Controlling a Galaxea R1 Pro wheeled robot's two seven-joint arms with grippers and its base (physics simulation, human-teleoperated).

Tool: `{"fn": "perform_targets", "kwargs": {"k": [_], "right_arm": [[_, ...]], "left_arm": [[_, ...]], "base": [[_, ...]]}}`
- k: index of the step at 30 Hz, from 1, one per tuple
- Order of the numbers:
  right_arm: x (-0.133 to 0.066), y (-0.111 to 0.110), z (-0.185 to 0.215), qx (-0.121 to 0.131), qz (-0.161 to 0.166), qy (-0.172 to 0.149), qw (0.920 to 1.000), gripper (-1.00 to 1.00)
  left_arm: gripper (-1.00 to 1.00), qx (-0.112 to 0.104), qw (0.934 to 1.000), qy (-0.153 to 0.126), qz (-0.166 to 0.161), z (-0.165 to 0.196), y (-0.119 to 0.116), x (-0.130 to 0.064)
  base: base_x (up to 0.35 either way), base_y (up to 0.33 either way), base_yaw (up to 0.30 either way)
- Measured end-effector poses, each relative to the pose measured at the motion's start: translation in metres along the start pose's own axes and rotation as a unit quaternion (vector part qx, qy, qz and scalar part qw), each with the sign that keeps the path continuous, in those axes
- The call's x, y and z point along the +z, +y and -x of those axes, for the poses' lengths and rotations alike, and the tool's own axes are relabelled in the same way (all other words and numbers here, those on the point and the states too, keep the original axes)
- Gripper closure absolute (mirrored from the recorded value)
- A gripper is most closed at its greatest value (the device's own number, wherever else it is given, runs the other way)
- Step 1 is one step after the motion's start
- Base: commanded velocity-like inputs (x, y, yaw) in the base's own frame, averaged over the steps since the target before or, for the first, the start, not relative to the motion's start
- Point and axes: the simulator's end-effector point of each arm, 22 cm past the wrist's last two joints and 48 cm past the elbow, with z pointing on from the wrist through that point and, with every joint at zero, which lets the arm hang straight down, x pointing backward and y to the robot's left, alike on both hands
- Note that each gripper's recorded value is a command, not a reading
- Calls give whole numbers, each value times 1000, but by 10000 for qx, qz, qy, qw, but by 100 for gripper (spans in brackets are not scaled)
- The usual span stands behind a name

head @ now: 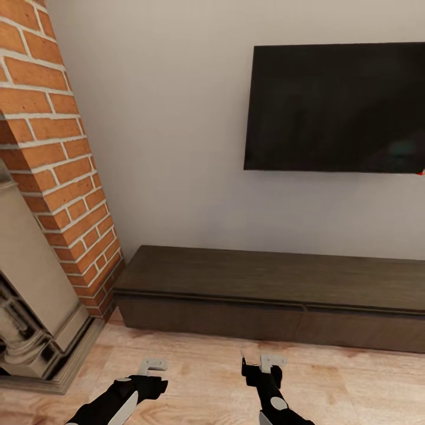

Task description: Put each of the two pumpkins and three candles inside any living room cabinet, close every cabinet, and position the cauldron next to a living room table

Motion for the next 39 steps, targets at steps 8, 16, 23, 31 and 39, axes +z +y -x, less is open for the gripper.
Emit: {"fn": "perform_targets", "kwargs": {"k": [8, 16, 23, 31, 39], "right_arm": [[-18, -11, -17, 235, -177, 242, 9993, -100], [-29, -18, -13, 349, -282, 320, 9985, -100], [-41, -21, -15, 359, -317, 411, 9980, -100], [-51, -22, -8, 354, -331, 442, 9978, -100], [-62, -22, -3, 352, -340, 488, 9976, -100]], "left_arm": [[-100, -4, 9997, 222, 134, -14, 12, -10], [-100, 14, 9982, 515, 299, -36, 27, -20], [-100, 37, 9978, 572, 332, -35, 29, -31], [-100, 38, 9979, 549, 338, -28, 29, -43], [-100, 39, 9982, 488, 345, -18, 28, -55]], "base": [[0, 0, 0], [0, 0, 0], [0, 0, 0], [0, 0, 0], [0, 0, 0]]}}
